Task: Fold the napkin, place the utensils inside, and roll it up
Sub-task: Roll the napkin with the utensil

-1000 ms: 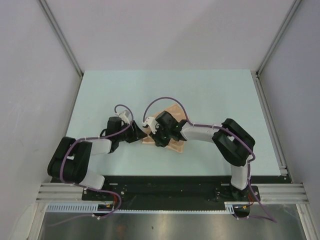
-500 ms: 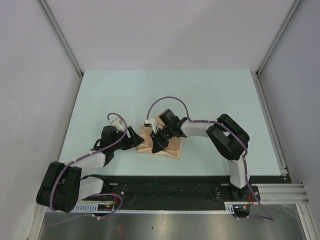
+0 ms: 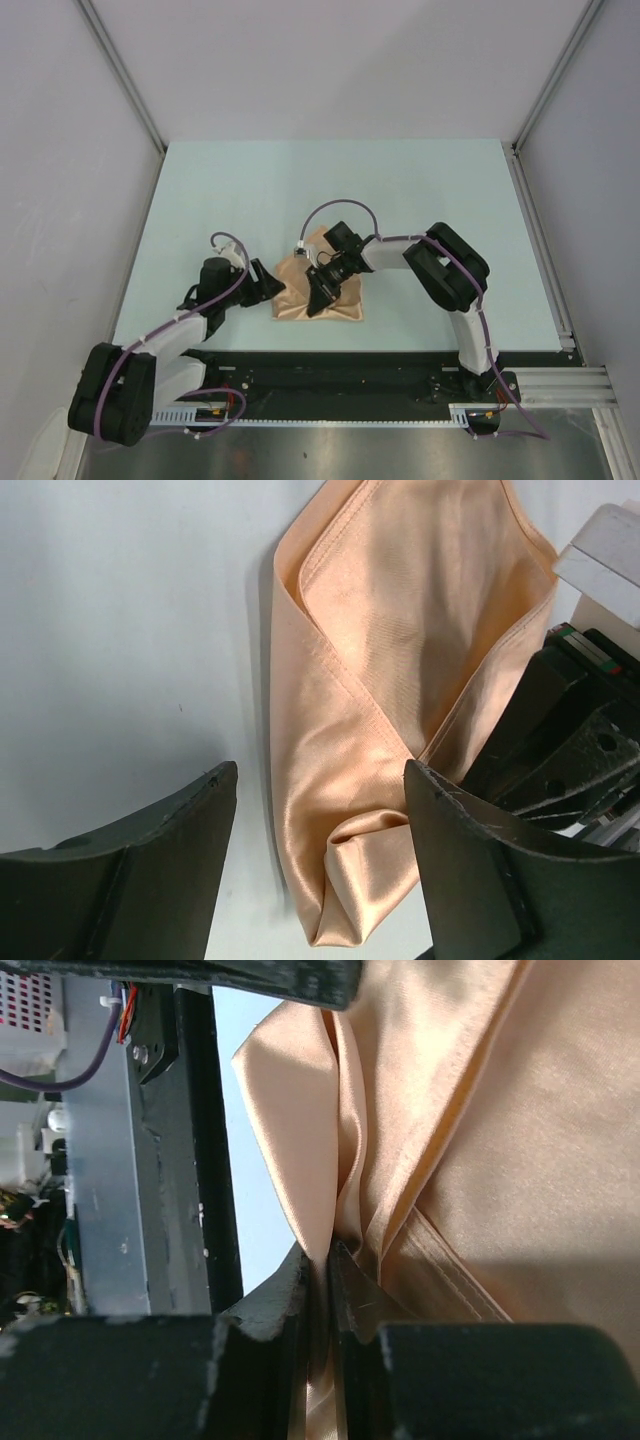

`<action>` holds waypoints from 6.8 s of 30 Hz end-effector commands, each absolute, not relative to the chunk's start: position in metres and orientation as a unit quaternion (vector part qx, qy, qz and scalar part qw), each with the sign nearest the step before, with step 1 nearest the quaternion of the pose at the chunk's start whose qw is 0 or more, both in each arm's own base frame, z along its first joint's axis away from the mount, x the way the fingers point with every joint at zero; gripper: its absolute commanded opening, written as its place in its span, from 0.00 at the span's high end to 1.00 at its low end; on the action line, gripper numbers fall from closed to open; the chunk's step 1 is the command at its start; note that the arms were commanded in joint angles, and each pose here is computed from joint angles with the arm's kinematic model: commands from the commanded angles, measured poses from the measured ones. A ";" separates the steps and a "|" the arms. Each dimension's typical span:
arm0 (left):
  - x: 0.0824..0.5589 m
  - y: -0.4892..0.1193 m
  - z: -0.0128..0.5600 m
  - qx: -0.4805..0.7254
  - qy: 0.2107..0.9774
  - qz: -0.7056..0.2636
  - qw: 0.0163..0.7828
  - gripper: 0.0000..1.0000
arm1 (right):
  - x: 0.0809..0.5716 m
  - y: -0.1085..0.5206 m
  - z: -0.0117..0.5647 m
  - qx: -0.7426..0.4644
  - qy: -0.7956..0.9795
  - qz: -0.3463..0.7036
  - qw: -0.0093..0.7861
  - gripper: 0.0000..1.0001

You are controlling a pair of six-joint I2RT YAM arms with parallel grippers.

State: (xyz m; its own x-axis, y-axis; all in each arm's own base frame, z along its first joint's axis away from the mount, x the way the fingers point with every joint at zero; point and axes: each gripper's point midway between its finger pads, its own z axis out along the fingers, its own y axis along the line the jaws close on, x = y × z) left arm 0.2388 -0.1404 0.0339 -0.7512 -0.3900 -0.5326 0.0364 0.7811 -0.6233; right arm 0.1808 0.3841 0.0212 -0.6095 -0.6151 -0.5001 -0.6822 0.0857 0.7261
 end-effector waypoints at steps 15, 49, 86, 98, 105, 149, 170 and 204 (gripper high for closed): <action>0.170 -0.161 -0.001 -0.136 0.898 -0.358 0.218 0.43 | 0.177 0.358 -0.015 -0.384 0.798 0.462 -0.045 0.88; 0.190 -0.150 -0.008 -0.111 0.921 -0.292 0.232 1.00 | 0.204 0.371 0.069 -0.499 0.761 0.218 0.352 0.32; 0.219 -0.145 0.026 -0.111 0.903 -0.292 0.295 0.56 | 0.159 0.381 0.004 -0.568 0.770 0.240 0.162 0.95; 0.207 -0.128 0.034 -0.120 0.891 -0.278 0.338 0.39 | 0.166 0.382 0.016 -0.455 0.800 0.391 0.024 1.00; 0.205 -0.146 0.043 -0.077 0.872 -0.334 0.350 0.37 | 0.180 0.381 0.020 -0.380 0.797 0.468 -0.044 1.00; 0.239 -0.157 0.023 -0.071 0.886 -0.319 0.330 0.83 | 0.206 0.367 0.004 -0.310 0.823 0.468 -0.090 0.95; 0.241 -0.161 0.017 -0.065 0.902 -0.309 0.293 0.99 | 0.253 0.366 0.093 -0.421 0.822 0.246 0.294 0.43; 0.259 -0.169 0.044 -0.068 0.888 -0.329 0.314 0.80 | 0.206 0.360 -0.002 -0.529 0.806 0.136 0.230 0.62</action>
State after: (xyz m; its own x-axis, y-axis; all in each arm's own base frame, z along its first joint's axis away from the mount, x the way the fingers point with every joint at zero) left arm 0.2405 -0.1667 0.0217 -0.8336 -0.3082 -0.4585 0.0537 0.7808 -0.6225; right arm 0.2163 0.3776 0.0246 -0.2517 -0.7479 -0.6142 -0.9211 0.3800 -0.0852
